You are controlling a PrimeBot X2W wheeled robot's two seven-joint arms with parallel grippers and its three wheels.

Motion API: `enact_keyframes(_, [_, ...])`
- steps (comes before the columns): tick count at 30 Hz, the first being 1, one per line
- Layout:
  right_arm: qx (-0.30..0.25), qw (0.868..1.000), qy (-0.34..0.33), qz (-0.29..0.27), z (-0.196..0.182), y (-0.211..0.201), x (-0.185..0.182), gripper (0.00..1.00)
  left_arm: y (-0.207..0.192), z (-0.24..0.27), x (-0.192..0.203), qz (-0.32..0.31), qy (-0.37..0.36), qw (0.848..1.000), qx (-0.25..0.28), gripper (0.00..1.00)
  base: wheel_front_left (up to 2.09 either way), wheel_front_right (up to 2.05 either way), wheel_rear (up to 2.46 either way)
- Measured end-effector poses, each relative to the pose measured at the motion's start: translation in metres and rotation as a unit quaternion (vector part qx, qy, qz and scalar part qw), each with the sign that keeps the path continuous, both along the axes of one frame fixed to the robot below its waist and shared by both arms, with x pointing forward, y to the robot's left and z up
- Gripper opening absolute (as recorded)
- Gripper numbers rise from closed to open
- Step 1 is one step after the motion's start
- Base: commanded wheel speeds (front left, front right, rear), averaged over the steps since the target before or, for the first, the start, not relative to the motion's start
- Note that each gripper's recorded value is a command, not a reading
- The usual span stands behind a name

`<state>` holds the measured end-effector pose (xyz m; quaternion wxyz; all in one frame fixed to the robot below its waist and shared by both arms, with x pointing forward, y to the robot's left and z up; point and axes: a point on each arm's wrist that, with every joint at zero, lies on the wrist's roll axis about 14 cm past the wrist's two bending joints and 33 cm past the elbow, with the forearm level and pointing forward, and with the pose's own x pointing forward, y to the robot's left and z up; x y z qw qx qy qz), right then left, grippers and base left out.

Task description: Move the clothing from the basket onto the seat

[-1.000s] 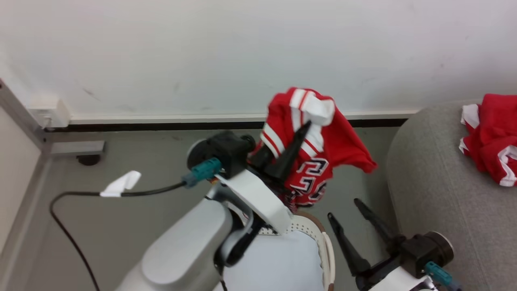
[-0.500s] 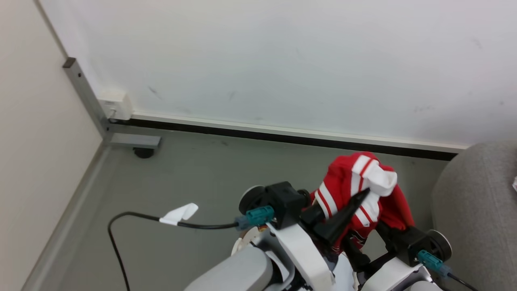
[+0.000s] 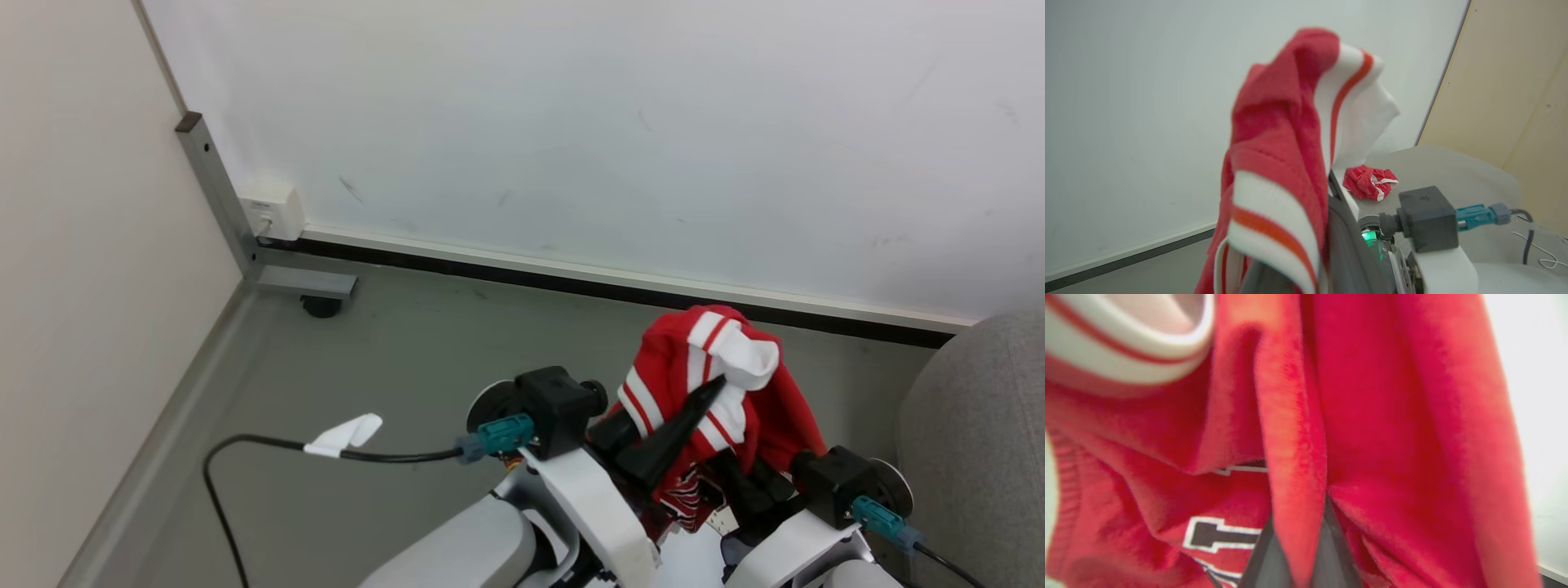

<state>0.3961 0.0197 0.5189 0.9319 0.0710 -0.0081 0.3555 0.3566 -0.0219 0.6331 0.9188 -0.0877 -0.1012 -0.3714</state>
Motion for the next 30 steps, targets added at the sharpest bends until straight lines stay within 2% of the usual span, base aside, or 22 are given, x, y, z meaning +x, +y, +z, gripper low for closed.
enact_keyframes(13, [0.024, 0.999, -0.001, -0.047, 0.007, -0.029, 0.004, 0.00, 0.000, -0.006, 0.010, 0.006, 0.004, 1.000, -0.002, 0.00, 0.00, 0.00, 0.00])
enact_keyframes(14, [0.027, 0.998, -0.002, -0.053, 0.009, -0.033, 0.006, 0.00, -0.002, -0.008, 0.010, 0.003, 0.003, 1.000, 0.002, 0.26, 0.00, 0.00, 0.00])
enact_keyframes(15, [0.028, 0.998, -0.003, -0.058, 0.009, -0.037, 0.007, 0.00, -0.004, -0.009, 0.010, -0.001, 0.001, 1.000, 0.007, 0.59, 0.00, 0.00, 0.00])
enact_keyframes(16, [0.028, 0.998, -0.005, -0.063, 0.010, -0.040, 0.008, 0.00, -0.006, -0.010, 0.010, -0.005, 0.000, 1.000, 0.010, 1.00, 0.00, 0.00, 0.00])
enact_keyframes(23, [0.016, 0.992, -0.036, -0.123, 0.023, -0.091, 0.026, 0.00, -0.029, -0.015, 0.011, -0.044, -0.001, 0.999, -0.002, 1.00, 0.00, 0.00, 0.00])
enact_keyframes(30, [-0.006, 0.974, -0.075, -0.212, 0.042, -0.165, 0.032, 0.00, -0.059, -0.030, 0.011, -0.089, 0.014, 0.996, -0.003, 1.00, 0.00, 0.00, 0.00])
